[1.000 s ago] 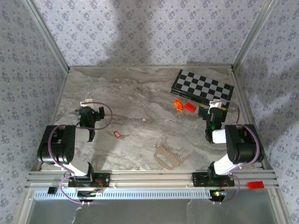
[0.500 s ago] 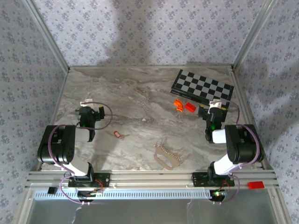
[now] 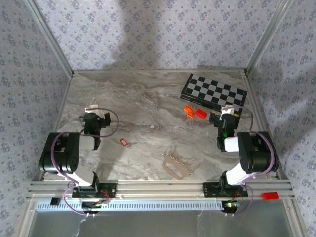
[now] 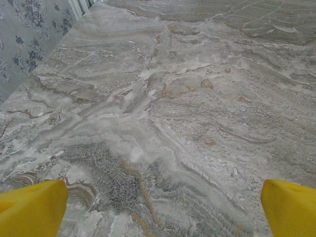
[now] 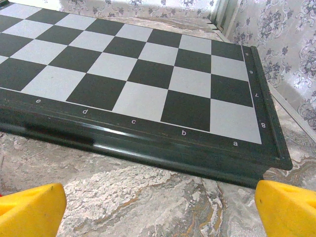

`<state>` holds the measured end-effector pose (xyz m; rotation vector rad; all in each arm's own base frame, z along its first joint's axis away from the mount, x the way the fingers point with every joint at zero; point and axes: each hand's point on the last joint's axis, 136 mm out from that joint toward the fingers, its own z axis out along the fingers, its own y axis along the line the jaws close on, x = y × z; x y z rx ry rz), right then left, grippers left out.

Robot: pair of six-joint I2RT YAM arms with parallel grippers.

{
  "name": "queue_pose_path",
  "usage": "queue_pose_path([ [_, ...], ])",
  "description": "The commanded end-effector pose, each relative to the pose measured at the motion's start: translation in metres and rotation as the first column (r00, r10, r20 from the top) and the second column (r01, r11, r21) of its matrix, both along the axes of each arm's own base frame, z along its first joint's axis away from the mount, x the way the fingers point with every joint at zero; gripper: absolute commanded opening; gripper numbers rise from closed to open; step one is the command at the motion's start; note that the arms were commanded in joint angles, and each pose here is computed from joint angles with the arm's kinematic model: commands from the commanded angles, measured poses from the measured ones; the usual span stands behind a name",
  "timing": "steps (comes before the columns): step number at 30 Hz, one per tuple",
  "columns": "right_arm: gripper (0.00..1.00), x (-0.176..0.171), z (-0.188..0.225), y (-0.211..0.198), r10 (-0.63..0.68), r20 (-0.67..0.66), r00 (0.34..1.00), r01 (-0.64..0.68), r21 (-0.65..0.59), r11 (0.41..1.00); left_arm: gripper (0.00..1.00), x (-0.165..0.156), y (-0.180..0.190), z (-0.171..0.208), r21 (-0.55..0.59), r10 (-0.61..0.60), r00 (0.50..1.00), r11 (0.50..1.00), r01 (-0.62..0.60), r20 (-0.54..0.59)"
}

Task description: Put the keys on the keyring

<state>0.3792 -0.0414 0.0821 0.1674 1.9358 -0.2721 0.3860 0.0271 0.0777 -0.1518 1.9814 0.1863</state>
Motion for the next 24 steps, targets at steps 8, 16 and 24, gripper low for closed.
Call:
queue_pose_path([
  [8, 0.99, 0.005, 0.006, -0.001, -0.003, 0.02, 1.0, 0.003, 0.011, 1.0, 1.0, 0.008, 0.002, 0.013, -0.024, -0.001, 0.999, 1.0, 0.003, 0.049],
  [16, 1.0, 0.002, 0.032, 0.005, -0.004, 0.025, 1.0, 0.005, -0.028, 1.0, 1.0, 0.01, -0.012, 0.04, -0.021, -0.083, 0.997, 0.996, 0.083, 0.006],
  [24, 1.0, -0.018, 0.08, 0.021, -0.043, 0.053, 0.998, 0.042, 0.02, 0.999, 1.0, -0.016, -0.055, 0.096, -0.063, -0.202, 0.978, 0.977, 0.205, 0.045],
])
